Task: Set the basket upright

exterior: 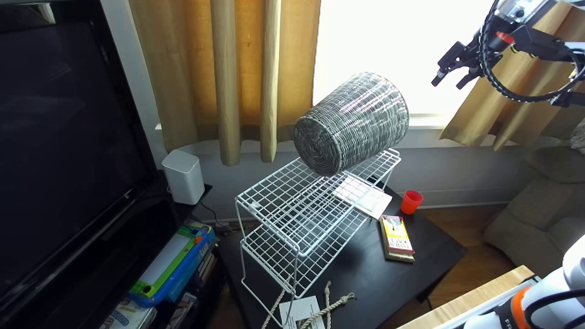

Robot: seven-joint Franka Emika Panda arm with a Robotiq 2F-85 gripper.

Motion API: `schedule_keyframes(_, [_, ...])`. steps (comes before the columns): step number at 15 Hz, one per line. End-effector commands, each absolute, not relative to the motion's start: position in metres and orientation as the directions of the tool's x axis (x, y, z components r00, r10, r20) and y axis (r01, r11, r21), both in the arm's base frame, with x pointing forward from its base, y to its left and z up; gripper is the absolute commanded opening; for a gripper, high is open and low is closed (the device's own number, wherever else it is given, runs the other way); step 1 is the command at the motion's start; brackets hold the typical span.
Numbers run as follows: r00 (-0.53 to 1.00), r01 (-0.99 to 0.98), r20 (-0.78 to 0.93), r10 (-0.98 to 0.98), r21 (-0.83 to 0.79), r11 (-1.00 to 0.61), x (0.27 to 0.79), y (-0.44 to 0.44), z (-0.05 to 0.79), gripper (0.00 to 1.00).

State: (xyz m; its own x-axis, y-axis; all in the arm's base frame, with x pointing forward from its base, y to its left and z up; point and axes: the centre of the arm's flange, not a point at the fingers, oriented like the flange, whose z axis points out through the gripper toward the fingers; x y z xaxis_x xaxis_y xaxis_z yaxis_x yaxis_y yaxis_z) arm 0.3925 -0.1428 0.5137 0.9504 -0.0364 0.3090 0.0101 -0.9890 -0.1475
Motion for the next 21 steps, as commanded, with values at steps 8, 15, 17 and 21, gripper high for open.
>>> schedule_keyframes(8, [0.941, 0.128, 0.337, 0.043, -0.234, -0.964, 0.457, -0.136, 0.515, 1.0])
schedule_keyframes(15, [0.932, 0.152, 0.362, 0.011, -0.363, -0.92, 0.474, -0.158, 0.498, 1.0])
schedule_keyframes(17, [0.92, 0.197, 0.392, 0.011, -0.439, -0.877, 0.483, -0.165, 0.484, 1.0])
schedule_keyframes(21, [0.897, 0.296, 0.44, 0.041, -0.531, -0.794, 0.496, -0.176, 0.469, 1.0])
